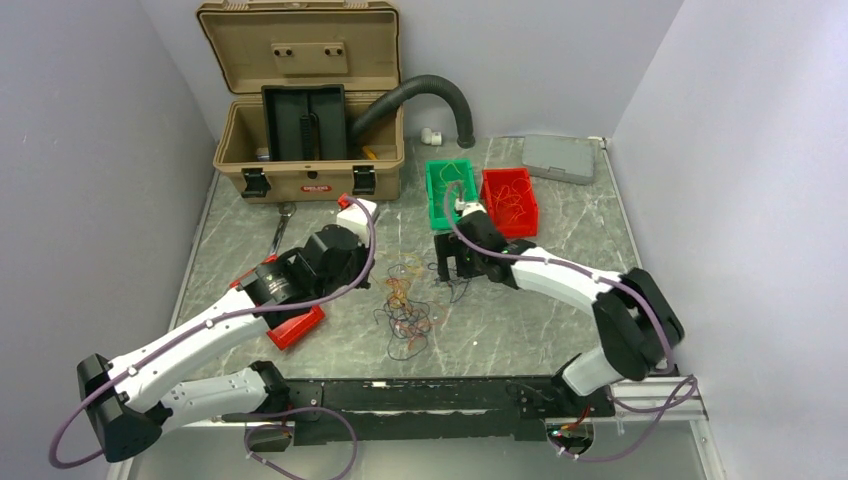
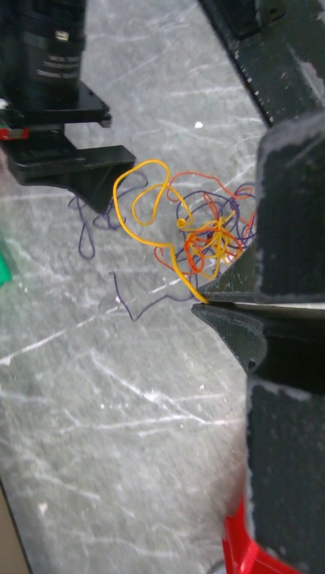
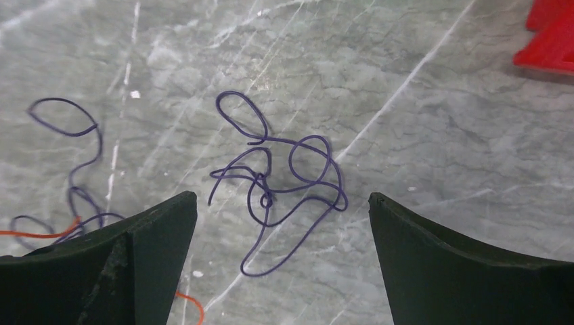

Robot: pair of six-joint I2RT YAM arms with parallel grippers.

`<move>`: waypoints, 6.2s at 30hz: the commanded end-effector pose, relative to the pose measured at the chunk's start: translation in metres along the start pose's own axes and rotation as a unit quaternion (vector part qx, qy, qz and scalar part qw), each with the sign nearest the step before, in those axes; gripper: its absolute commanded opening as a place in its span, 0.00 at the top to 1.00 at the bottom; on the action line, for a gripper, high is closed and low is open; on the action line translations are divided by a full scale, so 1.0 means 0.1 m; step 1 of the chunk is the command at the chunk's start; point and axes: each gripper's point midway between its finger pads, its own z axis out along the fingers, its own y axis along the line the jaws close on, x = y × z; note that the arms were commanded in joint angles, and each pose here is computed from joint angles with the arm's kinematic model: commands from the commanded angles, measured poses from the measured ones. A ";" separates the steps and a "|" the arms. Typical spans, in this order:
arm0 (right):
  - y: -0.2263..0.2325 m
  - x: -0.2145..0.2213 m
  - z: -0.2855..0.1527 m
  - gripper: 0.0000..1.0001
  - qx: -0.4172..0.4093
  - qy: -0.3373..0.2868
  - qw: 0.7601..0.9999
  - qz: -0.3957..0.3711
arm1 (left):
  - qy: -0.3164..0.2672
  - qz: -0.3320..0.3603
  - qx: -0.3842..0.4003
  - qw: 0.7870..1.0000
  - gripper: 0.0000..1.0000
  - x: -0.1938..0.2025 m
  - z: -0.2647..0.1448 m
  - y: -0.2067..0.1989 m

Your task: Untangle the cables

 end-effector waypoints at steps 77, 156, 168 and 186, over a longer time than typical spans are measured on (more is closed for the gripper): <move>0.75 -1.33 -1.13 1.00 -0.119 -0.191 0.970 -0.097 | 0.040 -0.401 -0.370 0.837 0.45 0.25 0.63 1.80; 1.21 0.17 -0.31 0.47 -0.189 -0.018 0.980 -0.064 | 0.045 -0.099 0.027 0.994 0.08 0.60 0.08 0.44; 1.35 0.09 0.01 0.84 -0.162 -0.009 0.986 -0.045 | 0.093 -0.087 0.041 0.991 0.11 0.78 0.14 0.39; 1.07 -0.03 -0.27 1.00 -0.133 -0.038 0.990 0.016 | 0.170 -0.093 0.083 0.978 0.27 1.19 0.61 0.13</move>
